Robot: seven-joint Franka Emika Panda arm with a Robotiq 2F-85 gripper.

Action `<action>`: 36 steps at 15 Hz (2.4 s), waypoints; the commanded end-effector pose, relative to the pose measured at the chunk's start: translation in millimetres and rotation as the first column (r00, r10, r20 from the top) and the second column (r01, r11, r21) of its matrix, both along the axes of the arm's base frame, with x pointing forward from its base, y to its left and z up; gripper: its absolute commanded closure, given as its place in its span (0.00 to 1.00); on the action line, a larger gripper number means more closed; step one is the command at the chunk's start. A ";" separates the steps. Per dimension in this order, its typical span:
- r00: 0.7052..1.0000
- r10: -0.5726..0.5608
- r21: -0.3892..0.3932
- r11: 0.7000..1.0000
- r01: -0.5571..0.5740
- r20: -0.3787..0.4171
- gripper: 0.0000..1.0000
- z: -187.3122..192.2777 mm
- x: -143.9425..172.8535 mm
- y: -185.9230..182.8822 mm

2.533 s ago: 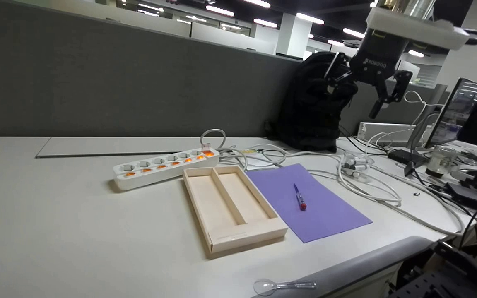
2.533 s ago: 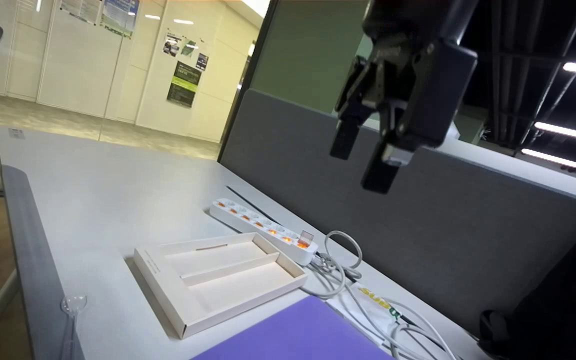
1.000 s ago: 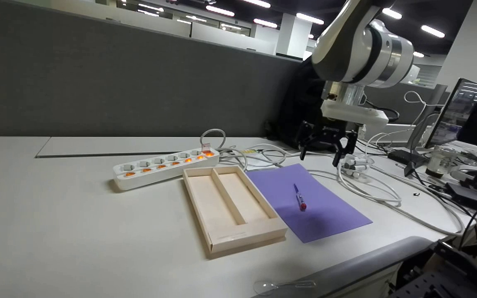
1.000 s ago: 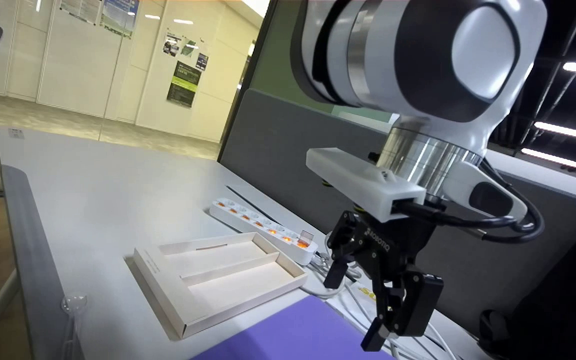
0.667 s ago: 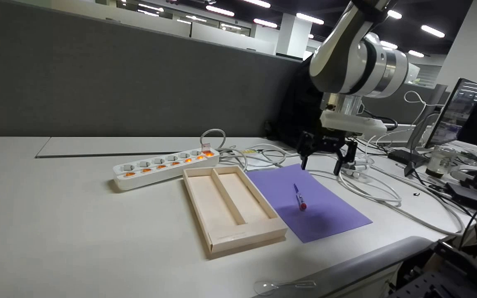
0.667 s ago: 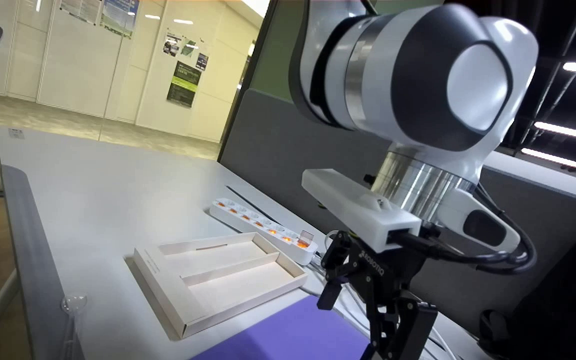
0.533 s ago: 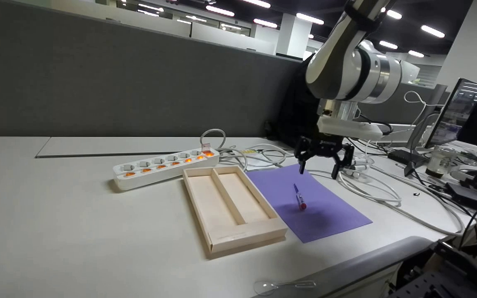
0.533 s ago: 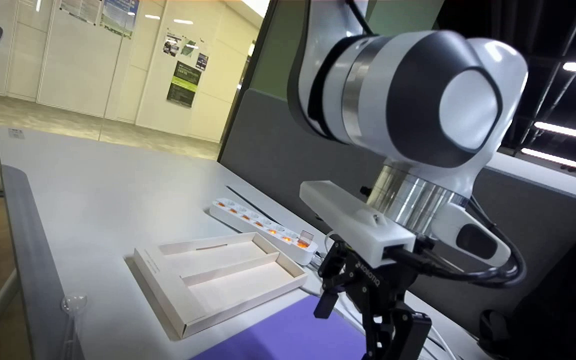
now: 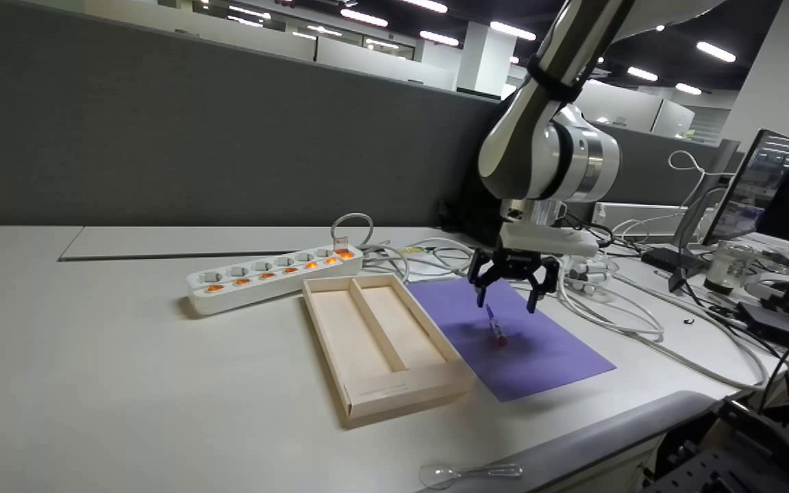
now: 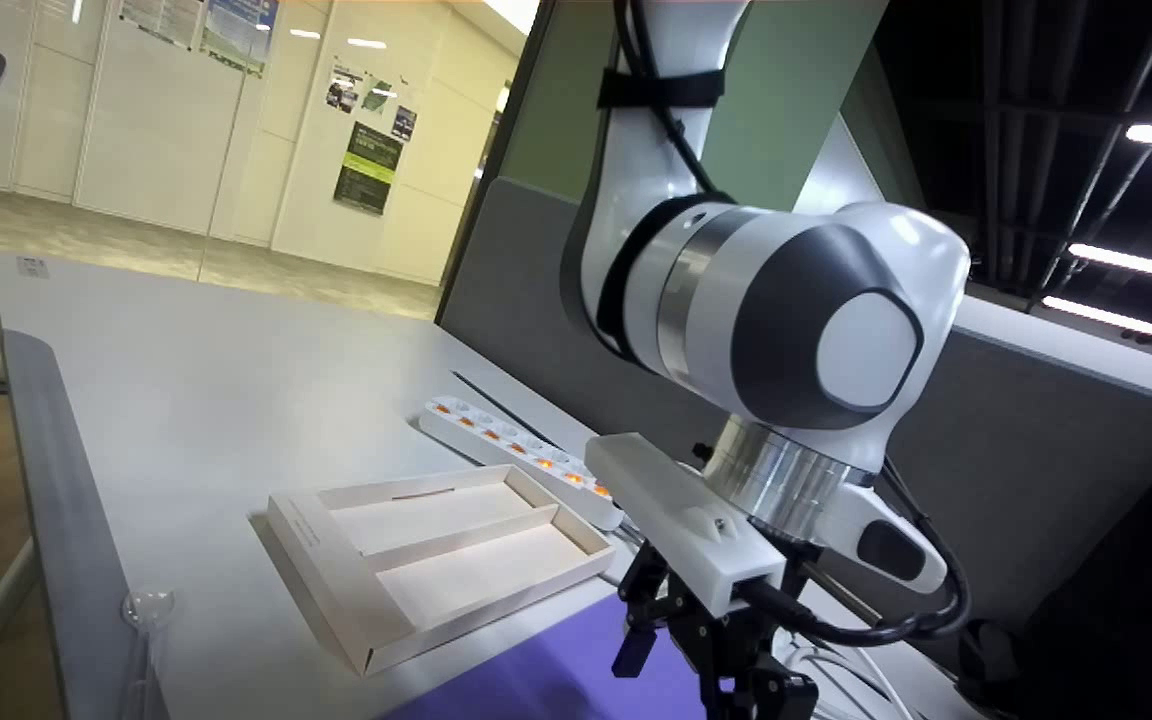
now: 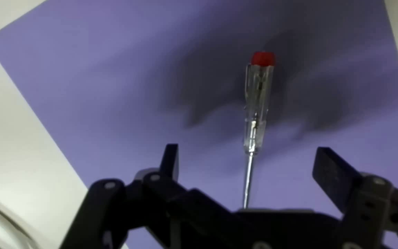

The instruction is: Move the screwdriver from the mat to the tray

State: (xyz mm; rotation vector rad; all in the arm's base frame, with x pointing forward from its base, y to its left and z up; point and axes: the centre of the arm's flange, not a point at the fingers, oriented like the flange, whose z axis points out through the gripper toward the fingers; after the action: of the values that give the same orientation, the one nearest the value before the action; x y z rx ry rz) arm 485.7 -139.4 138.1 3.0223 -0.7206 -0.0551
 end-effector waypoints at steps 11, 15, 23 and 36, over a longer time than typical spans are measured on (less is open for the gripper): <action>0.998 0.045 -0.010 0.999 -0.045 0.042 0.73 -27.2 14.6 26.4; 0.997 0.040 -0.003 0.999 -0.040 0.071 0.98 -18.9 14.4 32.3; 0.975 0.212 0.027 0.977 -0.214 0.062 0.96 30.4 21.8 89.8; 0.950 0.293 -0.001 0.956 -0.295 0.105 0.96 25.9 32.9 154.8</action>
State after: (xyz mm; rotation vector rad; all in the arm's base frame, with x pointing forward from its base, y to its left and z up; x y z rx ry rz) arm 517.6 7.5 177.4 3.1517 -0.2037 0.0667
